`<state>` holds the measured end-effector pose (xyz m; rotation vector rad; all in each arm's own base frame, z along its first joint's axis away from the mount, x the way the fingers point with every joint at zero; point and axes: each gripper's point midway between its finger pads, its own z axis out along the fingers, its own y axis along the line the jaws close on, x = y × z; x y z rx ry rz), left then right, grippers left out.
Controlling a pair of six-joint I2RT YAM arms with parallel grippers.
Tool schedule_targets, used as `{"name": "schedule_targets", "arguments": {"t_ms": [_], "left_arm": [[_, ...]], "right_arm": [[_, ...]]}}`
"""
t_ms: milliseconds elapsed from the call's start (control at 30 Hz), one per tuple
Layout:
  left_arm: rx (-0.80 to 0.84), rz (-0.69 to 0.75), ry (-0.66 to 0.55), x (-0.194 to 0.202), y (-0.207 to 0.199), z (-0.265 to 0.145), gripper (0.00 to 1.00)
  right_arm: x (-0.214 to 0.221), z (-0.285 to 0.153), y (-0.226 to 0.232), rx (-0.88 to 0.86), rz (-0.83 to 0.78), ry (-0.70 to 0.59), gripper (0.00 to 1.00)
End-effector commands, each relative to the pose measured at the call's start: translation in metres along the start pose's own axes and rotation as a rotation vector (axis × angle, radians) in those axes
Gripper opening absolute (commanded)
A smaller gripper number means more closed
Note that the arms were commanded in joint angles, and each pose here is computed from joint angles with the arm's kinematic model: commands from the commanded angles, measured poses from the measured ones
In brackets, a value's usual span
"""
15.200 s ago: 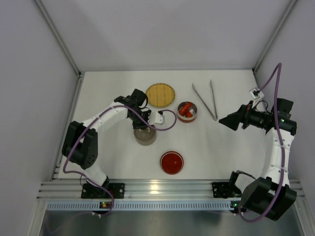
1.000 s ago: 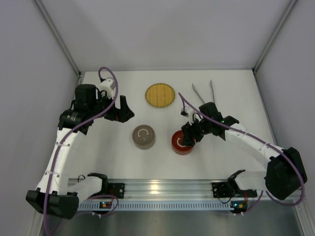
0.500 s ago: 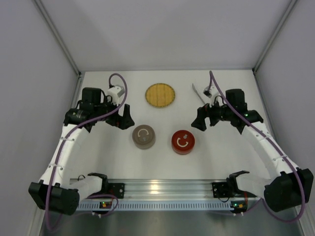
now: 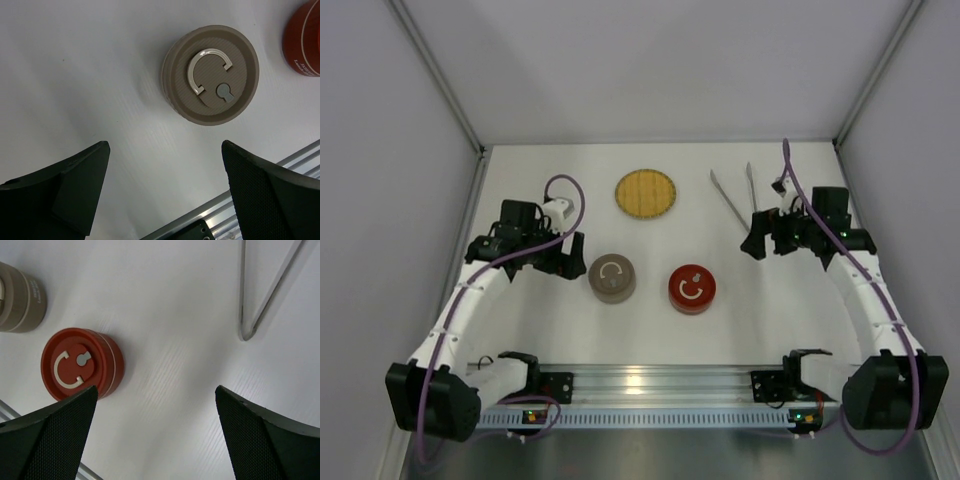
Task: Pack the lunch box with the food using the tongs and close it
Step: Reset both arms
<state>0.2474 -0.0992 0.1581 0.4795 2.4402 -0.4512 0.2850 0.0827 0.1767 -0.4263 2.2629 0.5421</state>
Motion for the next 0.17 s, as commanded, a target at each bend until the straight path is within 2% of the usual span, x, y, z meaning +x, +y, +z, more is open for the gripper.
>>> {"name": "schedule_targets", "arguments": {"t_ms": [0,133], "left_arm": [[-0.070,0.008,-0.116,-0.0254,0.0118,-0.0064,0.98],[-0.078,-0.001,-0.149,-0.0316,0.0122,-0.0140,0.98]], "right_arm": [[-0.0019,-0.0062,-0.0120,0.060,-0.010,-0.037,0.99],[-0.0030,-0.0077,-0.0135,0.070,-0.018,-0.041,0.99]]}}
